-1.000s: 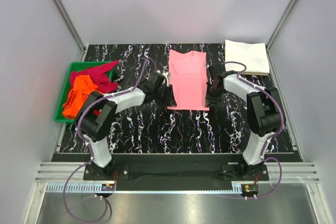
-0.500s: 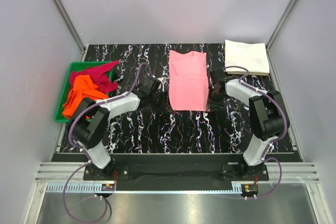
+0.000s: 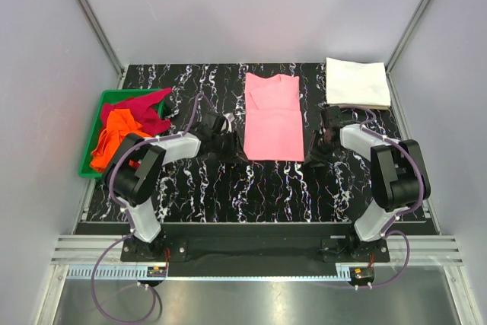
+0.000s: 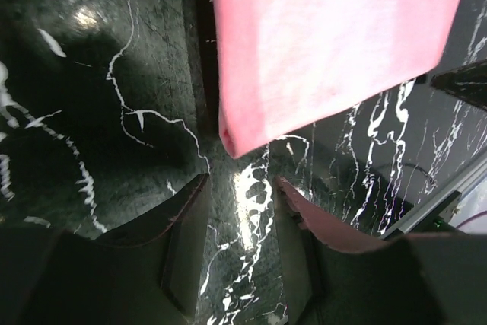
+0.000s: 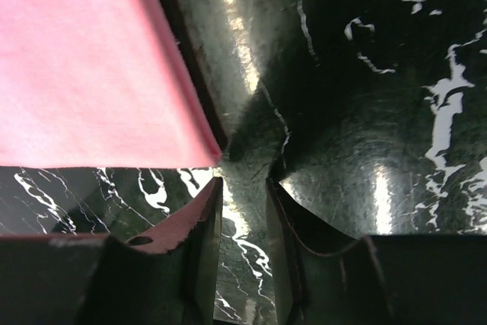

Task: Fold and stack the t-shirts

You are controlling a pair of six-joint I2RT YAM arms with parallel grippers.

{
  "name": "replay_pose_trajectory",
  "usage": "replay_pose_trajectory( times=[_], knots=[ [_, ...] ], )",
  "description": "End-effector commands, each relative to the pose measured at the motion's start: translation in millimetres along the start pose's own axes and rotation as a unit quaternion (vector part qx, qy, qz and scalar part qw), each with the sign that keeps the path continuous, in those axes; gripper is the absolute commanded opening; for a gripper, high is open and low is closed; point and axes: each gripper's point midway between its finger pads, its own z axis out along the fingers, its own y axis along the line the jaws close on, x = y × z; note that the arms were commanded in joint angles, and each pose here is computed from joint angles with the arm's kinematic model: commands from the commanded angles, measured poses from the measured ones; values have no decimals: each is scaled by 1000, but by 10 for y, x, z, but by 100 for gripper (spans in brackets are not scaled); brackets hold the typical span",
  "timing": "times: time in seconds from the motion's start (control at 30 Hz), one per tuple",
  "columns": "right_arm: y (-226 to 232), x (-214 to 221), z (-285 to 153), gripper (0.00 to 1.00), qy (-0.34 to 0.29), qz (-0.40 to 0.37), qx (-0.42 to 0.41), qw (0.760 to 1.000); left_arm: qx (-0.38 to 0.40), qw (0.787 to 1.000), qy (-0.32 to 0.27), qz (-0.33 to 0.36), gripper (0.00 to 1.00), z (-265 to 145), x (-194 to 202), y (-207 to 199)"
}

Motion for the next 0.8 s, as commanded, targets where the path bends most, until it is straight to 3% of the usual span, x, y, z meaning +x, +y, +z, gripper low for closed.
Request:
replay_pose_trajectory(
  times=[0.0,0.37,0.77],
  knots=[
    [117,-146,-83,36,-27,8,-54,998,36,999,5,0,42,88,-6,-106],
    [89,-116,54,37,-19,30,-89,995,-16,1000,3,-14,38,132,8,117],
    [98,-144,136,37,-18,49,-102,993,-6,999,6,-34,38,235,-28,156]
  ],
)
